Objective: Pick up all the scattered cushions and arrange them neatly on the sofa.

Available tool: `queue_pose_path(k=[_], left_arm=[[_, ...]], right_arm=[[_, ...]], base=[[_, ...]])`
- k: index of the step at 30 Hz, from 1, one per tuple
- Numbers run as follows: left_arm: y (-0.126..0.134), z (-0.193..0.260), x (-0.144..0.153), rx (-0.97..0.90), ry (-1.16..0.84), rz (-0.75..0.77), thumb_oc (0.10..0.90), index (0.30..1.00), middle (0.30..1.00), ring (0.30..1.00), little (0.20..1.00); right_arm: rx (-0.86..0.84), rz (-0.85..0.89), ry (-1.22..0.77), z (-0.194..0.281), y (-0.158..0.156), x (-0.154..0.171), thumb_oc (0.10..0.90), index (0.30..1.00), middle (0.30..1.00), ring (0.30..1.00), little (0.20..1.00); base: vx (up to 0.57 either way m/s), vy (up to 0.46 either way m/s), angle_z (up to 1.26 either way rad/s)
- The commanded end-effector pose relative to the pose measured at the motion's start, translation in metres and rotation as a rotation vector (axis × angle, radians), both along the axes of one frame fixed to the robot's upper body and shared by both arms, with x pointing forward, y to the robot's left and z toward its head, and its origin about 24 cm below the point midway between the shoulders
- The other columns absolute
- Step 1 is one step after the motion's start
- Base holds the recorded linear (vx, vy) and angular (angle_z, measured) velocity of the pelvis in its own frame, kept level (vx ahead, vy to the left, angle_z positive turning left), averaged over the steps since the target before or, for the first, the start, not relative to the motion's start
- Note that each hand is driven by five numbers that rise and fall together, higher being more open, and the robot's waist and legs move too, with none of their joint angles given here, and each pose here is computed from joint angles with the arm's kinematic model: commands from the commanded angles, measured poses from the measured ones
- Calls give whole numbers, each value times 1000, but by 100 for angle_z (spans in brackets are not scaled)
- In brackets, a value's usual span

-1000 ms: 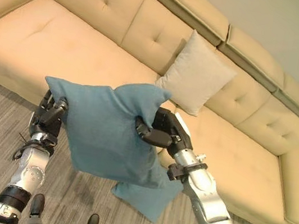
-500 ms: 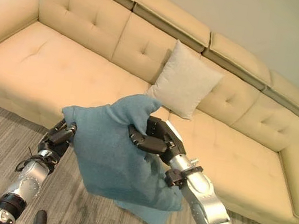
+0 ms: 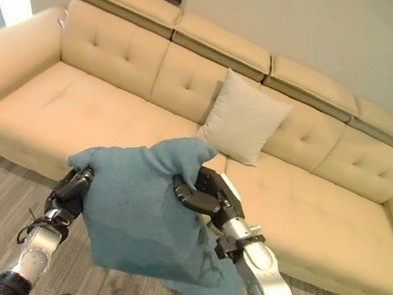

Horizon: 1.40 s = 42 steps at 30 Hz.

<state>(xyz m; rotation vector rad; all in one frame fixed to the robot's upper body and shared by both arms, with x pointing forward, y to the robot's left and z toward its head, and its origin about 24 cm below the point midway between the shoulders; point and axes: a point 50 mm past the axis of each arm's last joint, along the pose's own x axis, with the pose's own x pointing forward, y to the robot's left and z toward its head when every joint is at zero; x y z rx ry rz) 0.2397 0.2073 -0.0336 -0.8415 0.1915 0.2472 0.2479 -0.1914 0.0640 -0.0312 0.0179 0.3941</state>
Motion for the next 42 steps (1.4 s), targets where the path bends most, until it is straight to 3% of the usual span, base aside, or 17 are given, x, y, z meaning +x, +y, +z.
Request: queue_pose_path(k=[1, 7, 11, 22, 30, 42], left_arm=[[-37, 64, 31, -29, -376, -180, 400, 300, 300, 300, 300], [-8, 69, 18, 26, -391, -93, 400, 300, 300, 300, 300], [-5, 71, 16, 32, -394, -78, 400, 300, 300, 300, 300], [-26, 62, 18, 79, -331, -177, 400, 300, 300, 300, 300], [-27, 74, 20, 294, -366, -297, 400, 300, 300, 300, 300], [-48, 72, 26, 345, -354, -375, 400, 300, 300, 300, 300]], right_arm=[[24, -4, -259, 39, 13, 11, 400, 300, 300, 300, 300], [32, -41, -168, 14, 17, 11, 400, 300, 300, 300, 300], [48, -33, -150, 9, 24, 12, 400, 300, 300, 300, 300], [70, 46, -218, 27, 53, 25, 400, 300, 300, 300, 300], [48, -3, -199, 18, 45, 21, 400, 300, 300, 300, 300], [-6, -122, -108, -6, 19, 8, 400, 300, 300, 300, 300]], base=[[-35, -114, 2], [-33, -147, 9], [-53, -56, 18], [78, 222, 26], [102, 324, 4], [186, 70, 28]])
